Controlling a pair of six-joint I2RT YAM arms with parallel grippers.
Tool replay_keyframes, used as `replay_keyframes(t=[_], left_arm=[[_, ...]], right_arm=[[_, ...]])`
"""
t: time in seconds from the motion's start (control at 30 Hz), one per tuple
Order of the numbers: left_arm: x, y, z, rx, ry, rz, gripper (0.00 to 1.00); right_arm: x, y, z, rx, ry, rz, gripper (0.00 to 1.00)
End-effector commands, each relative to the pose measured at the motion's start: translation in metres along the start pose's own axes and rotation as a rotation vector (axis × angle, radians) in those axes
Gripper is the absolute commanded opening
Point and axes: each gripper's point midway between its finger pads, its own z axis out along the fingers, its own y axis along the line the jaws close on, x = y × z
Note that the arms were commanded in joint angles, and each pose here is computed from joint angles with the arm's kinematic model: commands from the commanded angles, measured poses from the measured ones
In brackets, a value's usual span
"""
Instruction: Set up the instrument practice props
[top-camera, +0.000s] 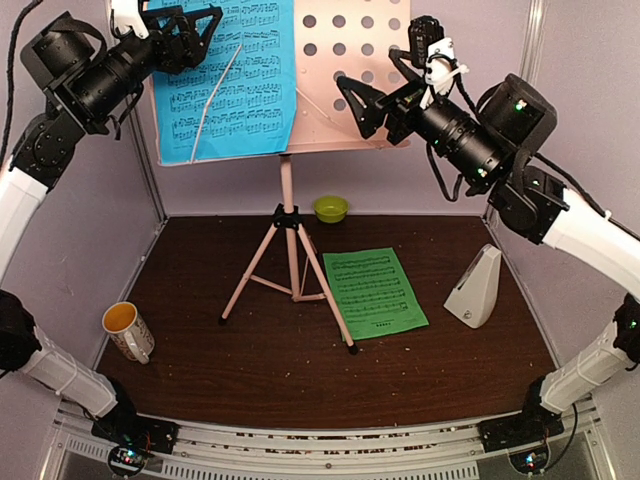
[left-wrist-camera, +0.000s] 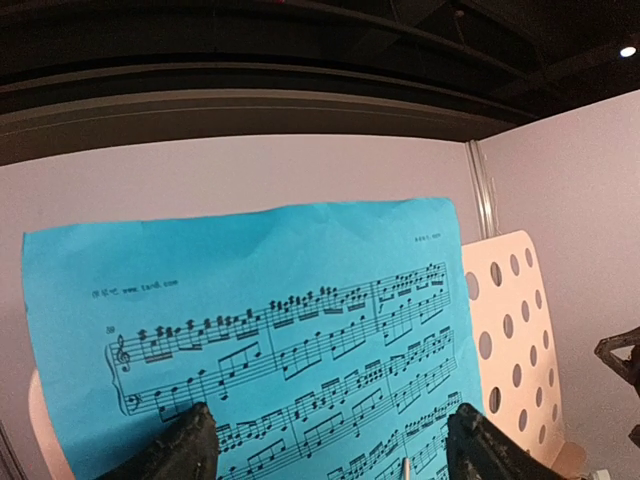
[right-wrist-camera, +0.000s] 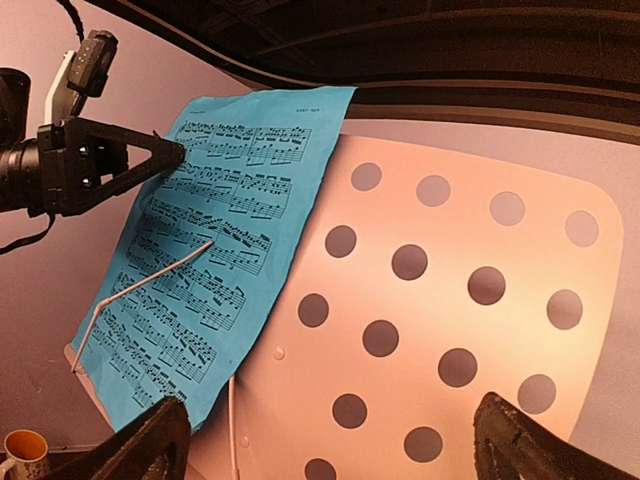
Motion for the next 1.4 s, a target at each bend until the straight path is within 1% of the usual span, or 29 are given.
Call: replay_keyframes(t=[0.0, 0.2, 0.33, 0.43, 0.5, 0.63, 0.73, 0.9, 0.93, 1.07, 1.2, 1.3, 1.37], left_arm=[[-0.035, 0.004, -0.027, 0.045, -0.084, -0.021, 0.81], [-0.030, 0.003, -0.049, 0.068, -0.069, -0.042, 0.82], [-0.014, -0.007, -0.060, 0.124, -0.011, -0.054, 0.81], [0.000, -0.018, -0.076, 0.194, 0.026, -0.052, 0.82], [0.016, -0.025, -0.085, 0.223, 0.058, -0.051, 0.82], [0.057, -0.035, -0.102, 0.261, 0.151, -0.054, 0.81], [0.092, -0.050, -0.115, 0.324, 0.227, -0.074, 0.78], [0.154, -0.070, -0.140, 0.382, 0.324, -0.124, 0.76], [0.173, -0.073, -0.144, 0.382, 0.361, -0.134, 0.75], [0.223, -0.079, -0.157, 0.366, 0.454, -0.154, 0.73], [0.273, -0.079, -0.165, 0.296, 0.527, -0.198, 0.71], [0.310, -0.082, -0.169, 0.270, 0.591, -0.214, 0.69], [0.327, -0.085, -0.171, 0.264, 0.623, -0.223, 0.69]], right_arm=[[-0.005, -0.013, -0.013, 0.038, 0.034, 0.061, 1.00], [0.001, -0.015, -0.021, 0.039, 0.088, 0.099, 1.00], [0.003, -0.017, -0.029, 0.034, 0.128, 0.128, 1.00], [0.013, -0.016, -0.039, 0.024, 0.192, 0.146, 1.00], [0.022, -0.013, -0.050, 0.013, 0.234, 0.162, 1.00], [0.047, -0.007, -0.074, -0.010, 0.324, 0.205, 1.00], [0.069, -0.001, -0.093, -0.021, 0.401, 0.223, 1.00], [0.125, 0.008, -0.128, -0.009, 0.550, 0.252, 1.00], [0.137, 0.008, -0.134, 0.003, 0.582, 0.269, 0.99], [0.188, 0.019, -0.154, 0.025, 0.711, 0.325, 0.97], [0.235, 0.039, -0.167, 0.004, 0.813, 0.375, 0.94], [0.269, 0.050, -0.177, -0.003, 0.898, 0.373, 0.93], [0.293, 0.050, -0.188, 0.006, 0.985, 0.346, 0.91]])
